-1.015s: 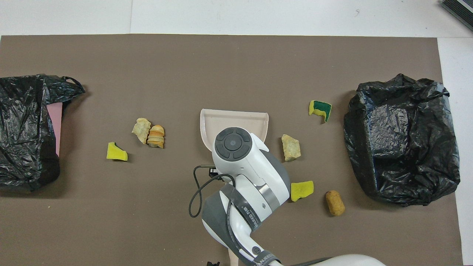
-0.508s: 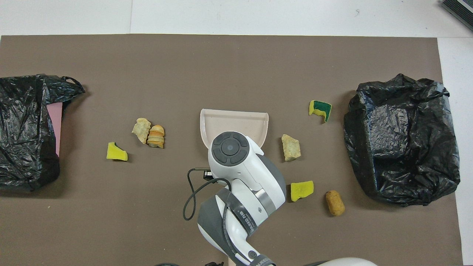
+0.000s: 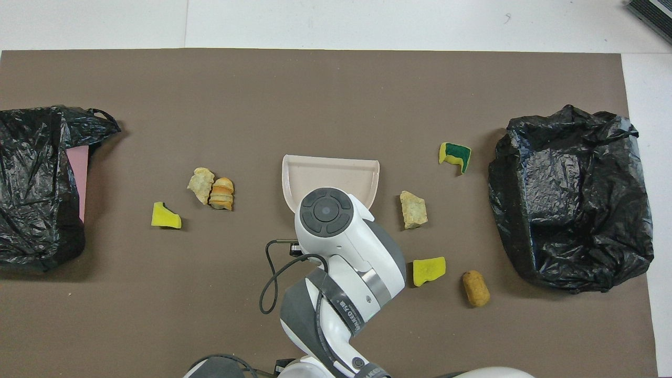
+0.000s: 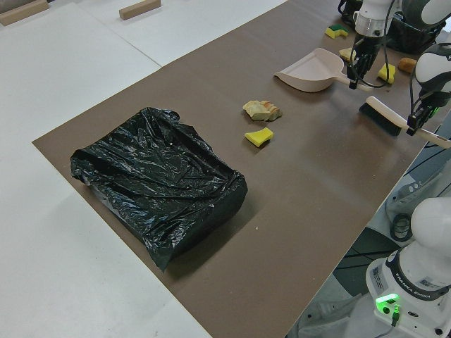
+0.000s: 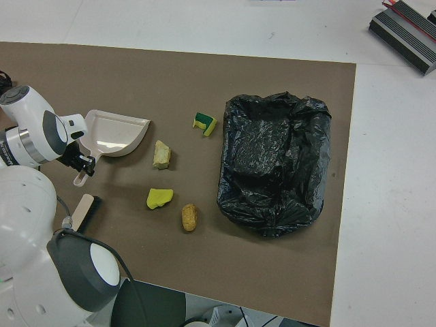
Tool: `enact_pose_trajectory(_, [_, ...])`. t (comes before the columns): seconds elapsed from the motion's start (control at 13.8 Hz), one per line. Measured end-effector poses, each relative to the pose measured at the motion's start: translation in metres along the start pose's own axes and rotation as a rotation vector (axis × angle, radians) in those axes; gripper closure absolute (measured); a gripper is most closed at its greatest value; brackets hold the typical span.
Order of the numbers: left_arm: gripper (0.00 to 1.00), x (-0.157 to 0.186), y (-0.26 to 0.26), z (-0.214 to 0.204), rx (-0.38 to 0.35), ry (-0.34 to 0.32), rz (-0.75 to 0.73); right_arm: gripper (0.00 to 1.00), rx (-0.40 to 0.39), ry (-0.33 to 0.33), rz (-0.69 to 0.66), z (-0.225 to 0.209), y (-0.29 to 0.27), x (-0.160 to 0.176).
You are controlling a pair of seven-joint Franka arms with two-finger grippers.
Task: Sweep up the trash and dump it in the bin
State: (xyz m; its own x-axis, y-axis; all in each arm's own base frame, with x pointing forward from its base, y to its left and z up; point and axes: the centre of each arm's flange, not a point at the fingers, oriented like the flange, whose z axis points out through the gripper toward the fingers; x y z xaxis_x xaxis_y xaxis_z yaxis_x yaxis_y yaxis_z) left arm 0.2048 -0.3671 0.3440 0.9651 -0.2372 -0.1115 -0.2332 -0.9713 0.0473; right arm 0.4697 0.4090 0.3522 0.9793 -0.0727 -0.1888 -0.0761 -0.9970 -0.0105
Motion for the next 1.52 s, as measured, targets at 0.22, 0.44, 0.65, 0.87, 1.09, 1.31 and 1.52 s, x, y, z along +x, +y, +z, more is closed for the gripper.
enact_pose_trajectory(0.22, [0.75,0.017,-0.025,-0.005,0.044,0.002,-0.024,0.69,0.026,0.036,-0.102,-0.026,0.014,0.010])
enact_pose_trajectory(0.44, [0.75,0.030,-0.050,-0.005,0.083,-0.031,0.003,0.69,0.041,0.086,-0.241,-0.063,0.052,0.032])
enact_pose_trajectory(0.65, [0.75,0.048,-0.082,-0.015,0.113,-0.060,0.026,0.69,-0.034,0.089,-0.507,-0.079,0.093,0.048])
enact_pose_trajectory(0.87, [0.75,0.070,-0.116,-0.027,0.107,-0.070,-0.027,0.69,-0.101,0.080,-0.803,-0.078,0.109,0.058])
enact_pose_trajectory(1.09, [0.75,0.100,-0.160,-0.048,0.081,-0.037,-0.137,0.69,-0.188,0.067,-1.093,-0.080,0.125,0.068])
enact_pose_trajectory(1.31, [0.75,0.128,-0.210,-0.078,0.061,0.021,-0.217,0.69,-0.251,0.051,-1.313,-0.084,0.128,0.072])
enact_pose_trajectory(1.52, [0.75,0.148,-0.264,-0.097,0.045,0.056,-0.317,0.69,-0.324,0.027,-1.456,-0.076,0.125,0.077])
